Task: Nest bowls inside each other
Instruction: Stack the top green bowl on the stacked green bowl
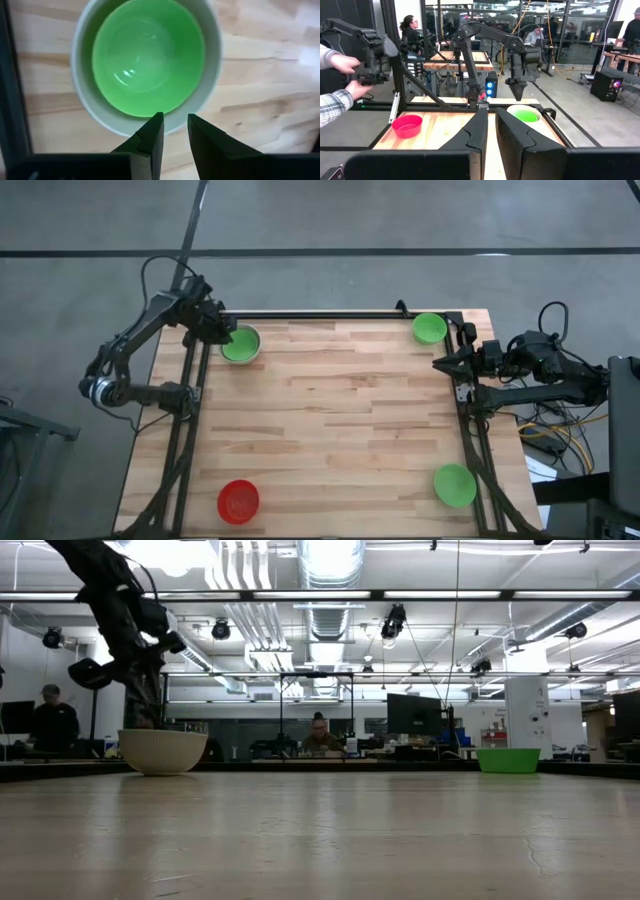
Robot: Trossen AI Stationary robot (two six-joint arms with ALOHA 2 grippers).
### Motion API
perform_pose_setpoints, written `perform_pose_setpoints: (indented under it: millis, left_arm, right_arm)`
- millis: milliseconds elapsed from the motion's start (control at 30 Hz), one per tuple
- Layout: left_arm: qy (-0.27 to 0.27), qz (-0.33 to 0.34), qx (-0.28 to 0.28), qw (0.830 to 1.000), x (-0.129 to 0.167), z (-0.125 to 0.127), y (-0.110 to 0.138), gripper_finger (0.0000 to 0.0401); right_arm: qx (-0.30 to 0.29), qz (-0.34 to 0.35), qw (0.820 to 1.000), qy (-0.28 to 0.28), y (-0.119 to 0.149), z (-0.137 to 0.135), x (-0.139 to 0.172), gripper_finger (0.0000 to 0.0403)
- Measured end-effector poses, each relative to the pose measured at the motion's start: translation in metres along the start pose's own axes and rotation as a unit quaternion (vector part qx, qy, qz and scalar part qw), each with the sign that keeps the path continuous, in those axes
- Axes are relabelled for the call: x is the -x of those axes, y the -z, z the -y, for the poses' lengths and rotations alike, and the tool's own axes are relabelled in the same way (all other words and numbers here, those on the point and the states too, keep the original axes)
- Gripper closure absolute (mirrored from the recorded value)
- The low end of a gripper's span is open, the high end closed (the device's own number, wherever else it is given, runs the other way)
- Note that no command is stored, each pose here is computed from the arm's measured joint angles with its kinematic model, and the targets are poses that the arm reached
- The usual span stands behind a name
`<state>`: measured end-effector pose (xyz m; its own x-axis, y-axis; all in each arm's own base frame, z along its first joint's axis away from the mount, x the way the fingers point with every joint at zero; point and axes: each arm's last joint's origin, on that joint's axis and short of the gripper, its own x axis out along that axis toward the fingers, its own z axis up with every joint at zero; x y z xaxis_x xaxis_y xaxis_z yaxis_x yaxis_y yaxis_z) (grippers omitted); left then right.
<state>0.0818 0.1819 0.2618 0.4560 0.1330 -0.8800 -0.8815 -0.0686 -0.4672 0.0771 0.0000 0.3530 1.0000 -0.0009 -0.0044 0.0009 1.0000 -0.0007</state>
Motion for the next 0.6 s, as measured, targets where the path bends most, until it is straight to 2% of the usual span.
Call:
perform_pose_setpoints:
  millis: [267,600]
  left_arm:
    - [0.051,0.043,-0.053,0.996,0.014,0.018,0.019,0.0309]
    - [0.100,0.068,-0.116,0.986,0.011,0.049,0.033,0.0309]
  right_arm:
    - [0.000,0.000,1.000,0.000,0.000,0.000,0.000,0.0369]
    - [0.000,0.000,1.000,0.000,0.000,0.000,0.000,0.0369]
